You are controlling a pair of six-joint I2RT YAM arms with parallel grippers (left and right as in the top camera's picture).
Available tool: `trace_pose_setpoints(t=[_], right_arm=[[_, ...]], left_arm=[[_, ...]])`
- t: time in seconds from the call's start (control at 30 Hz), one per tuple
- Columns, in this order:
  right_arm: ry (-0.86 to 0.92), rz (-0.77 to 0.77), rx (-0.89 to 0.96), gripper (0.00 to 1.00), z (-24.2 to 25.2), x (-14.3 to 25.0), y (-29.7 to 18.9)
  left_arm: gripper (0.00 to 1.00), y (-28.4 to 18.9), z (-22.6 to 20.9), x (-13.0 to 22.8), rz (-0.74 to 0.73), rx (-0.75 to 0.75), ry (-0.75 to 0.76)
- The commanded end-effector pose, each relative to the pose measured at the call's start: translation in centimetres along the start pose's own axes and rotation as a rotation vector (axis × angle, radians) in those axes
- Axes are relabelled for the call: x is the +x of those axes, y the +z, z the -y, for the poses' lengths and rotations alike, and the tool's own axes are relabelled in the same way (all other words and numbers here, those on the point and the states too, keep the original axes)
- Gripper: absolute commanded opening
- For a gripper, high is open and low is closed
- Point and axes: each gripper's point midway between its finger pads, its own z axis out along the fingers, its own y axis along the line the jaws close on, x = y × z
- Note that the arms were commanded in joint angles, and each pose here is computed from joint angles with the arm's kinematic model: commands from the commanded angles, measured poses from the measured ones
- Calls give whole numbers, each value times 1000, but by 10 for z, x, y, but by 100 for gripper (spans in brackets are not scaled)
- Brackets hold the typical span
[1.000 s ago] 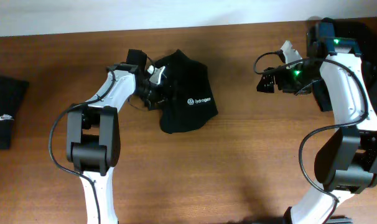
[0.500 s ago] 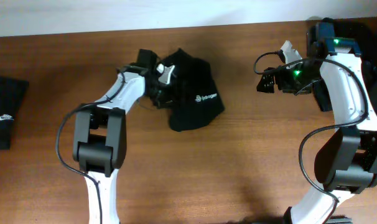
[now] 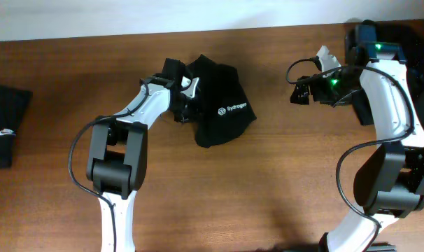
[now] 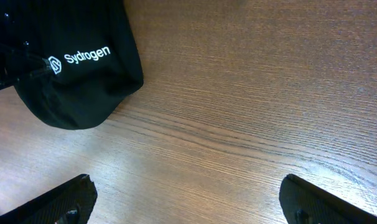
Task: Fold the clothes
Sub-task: 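Carry the black shirt leftward to the table's left edge with the left gripper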
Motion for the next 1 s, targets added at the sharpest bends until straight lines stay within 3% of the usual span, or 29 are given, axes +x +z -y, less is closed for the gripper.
trace_pose_setpoints(t=[0.0,0.3,0.43,0.73,0.97], right_arm=[[-23,4,5,99,-3,0,-2],[-18,-8,3,99,-3,3,0],[-15,-15,1,99,-2,6,4],[-10,-15,58,99,11,6,8],[168,12,247,99,46,3,10]], left_arm=[[1,10,-31,3,-10,-63,-35],[0,-16,-48,-12,29,14,-96],[0,-37,-56,-18,48,-7,-27],[0,-120,-96,-25,138,-301,54],[0,-187,-117,-34,236,-523,104]])
